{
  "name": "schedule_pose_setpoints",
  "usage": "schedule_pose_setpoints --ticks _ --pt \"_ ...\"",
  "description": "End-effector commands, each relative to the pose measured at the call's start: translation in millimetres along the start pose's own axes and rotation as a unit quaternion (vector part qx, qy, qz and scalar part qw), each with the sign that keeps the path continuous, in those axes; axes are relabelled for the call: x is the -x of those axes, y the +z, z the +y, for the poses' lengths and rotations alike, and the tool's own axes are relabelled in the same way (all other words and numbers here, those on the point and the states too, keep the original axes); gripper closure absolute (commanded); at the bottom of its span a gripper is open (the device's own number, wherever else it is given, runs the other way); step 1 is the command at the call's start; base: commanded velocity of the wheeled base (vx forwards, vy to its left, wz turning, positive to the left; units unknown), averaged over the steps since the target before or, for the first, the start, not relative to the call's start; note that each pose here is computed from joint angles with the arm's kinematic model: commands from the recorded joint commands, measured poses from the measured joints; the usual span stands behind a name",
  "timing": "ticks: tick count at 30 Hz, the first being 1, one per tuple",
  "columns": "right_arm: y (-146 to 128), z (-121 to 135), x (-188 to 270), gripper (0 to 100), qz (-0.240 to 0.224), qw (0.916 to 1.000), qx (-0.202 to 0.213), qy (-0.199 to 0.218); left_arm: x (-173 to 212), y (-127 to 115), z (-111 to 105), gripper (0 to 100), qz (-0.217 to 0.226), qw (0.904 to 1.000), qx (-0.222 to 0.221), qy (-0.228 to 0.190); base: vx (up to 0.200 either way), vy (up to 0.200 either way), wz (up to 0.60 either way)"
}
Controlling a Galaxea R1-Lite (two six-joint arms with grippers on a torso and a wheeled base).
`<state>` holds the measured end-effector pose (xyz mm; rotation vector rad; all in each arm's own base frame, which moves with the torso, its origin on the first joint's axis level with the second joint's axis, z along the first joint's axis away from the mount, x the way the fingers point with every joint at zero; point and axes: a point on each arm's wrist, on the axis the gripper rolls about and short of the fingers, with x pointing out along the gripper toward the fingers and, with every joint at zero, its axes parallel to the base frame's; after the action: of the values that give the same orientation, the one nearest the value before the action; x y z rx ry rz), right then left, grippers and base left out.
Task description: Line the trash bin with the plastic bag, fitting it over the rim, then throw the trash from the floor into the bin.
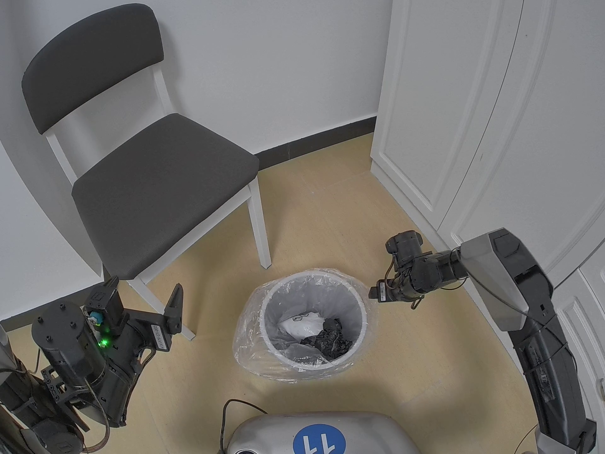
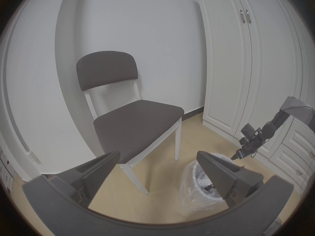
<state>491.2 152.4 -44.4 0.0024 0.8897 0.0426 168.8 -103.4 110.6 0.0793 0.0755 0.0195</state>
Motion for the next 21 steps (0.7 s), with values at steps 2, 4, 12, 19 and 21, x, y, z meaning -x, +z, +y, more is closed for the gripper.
schedule_pose_setpoints --ticks 2,4,12,19,21 --pt "25.7 -16.4 55.1 0 -0.023 0.9996 -0.014 0.006 1.8 2.7 0.8 0 -0.006 1.0 0.004 -0.001 0.0 0.0 0.0" --pt "29.0 -18.5 75.2 0 -0.03 0.9994 -0.016 0.008 1.7 3.2 0.8 0 -0.007 1.0 0.005 -0.001 0.0 0.0 0.0" --pt "26.1 -23.1 149.1 0 -0.115 0.9926 -0.015 0.037 1.4 3.2 0.5 0 -0.007 1.0 0.006 -0.002 0.0 0.0 0.0" --pt "11.6 -18.6 232.3 0 -0.184 0.9807 0.01 0.066 5.5 -1.3 3.3 0 0.003 1.0 -0.004 -0.003 0.0 0.0 0.0" --pt "6.0 -20.9 254.8 0 -0.203 0.9764 0.009 0.073 6.5 -6.0 4.0 0 0.013 0.9998 -0.013 -0.004 0.0 0.0 0.0"
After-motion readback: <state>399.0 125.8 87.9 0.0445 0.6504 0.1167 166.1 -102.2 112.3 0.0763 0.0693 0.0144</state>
